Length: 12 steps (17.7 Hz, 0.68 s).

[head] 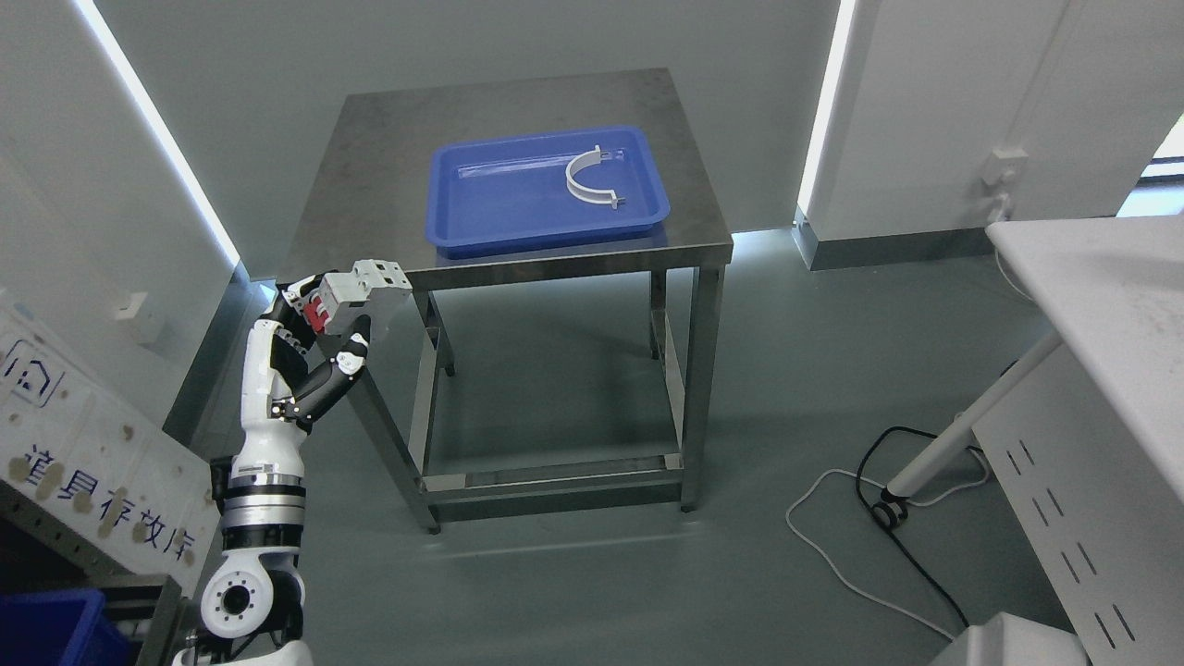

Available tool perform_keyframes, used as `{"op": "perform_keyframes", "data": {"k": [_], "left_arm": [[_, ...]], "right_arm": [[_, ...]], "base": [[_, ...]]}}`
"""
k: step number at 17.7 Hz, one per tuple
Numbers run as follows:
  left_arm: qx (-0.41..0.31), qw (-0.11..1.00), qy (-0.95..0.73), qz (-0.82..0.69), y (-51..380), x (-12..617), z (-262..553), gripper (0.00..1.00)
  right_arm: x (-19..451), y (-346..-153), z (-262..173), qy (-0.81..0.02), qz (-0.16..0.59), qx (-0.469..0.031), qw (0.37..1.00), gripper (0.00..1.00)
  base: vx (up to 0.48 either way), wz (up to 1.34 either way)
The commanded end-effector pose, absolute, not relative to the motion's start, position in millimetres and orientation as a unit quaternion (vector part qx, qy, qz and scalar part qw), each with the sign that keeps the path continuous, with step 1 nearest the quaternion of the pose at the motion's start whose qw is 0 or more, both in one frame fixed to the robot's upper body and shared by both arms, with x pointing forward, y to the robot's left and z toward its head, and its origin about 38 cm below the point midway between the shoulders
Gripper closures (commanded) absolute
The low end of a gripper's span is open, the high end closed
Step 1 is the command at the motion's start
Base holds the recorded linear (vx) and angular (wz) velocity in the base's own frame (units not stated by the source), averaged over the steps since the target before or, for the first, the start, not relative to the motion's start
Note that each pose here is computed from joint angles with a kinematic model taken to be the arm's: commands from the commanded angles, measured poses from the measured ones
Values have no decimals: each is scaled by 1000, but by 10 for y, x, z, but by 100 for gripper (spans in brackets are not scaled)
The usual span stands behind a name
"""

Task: Place circuit breaker on shelf
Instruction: 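Hold the breaker in the left hand while turning toward the blue bin shelf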

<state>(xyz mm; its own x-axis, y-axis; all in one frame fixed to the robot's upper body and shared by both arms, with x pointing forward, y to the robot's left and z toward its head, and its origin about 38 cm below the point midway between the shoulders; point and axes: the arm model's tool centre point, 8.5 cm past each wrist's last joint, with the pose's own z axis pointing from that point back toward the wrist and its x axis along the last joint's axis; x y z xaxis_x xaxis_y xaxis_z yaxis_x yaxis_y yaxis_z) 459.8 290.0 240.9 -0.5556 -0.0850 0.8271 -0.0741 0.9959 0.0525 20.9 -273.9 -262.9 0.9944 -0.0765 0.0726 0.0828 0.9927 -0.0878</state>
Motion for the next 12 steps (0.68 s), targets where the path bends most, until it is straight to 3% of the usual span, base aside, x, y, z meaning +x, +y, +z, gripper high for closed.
{"op": "perform_keyframes", "data": {"k": [1, 12], "left_arm": [[44, 384, -922, -23, 2824, 4263, 3026, 76], [47, 314, -948, -28, 2796, 4214, 3318, 76]], "right_arm": [[210, -2851, -2617, -35, -39, -54, 997, 0], [210, -2851, -2617, -35, -39, -54, 997, 0]], "base": [[-399, 148], [-396, 95]]}}
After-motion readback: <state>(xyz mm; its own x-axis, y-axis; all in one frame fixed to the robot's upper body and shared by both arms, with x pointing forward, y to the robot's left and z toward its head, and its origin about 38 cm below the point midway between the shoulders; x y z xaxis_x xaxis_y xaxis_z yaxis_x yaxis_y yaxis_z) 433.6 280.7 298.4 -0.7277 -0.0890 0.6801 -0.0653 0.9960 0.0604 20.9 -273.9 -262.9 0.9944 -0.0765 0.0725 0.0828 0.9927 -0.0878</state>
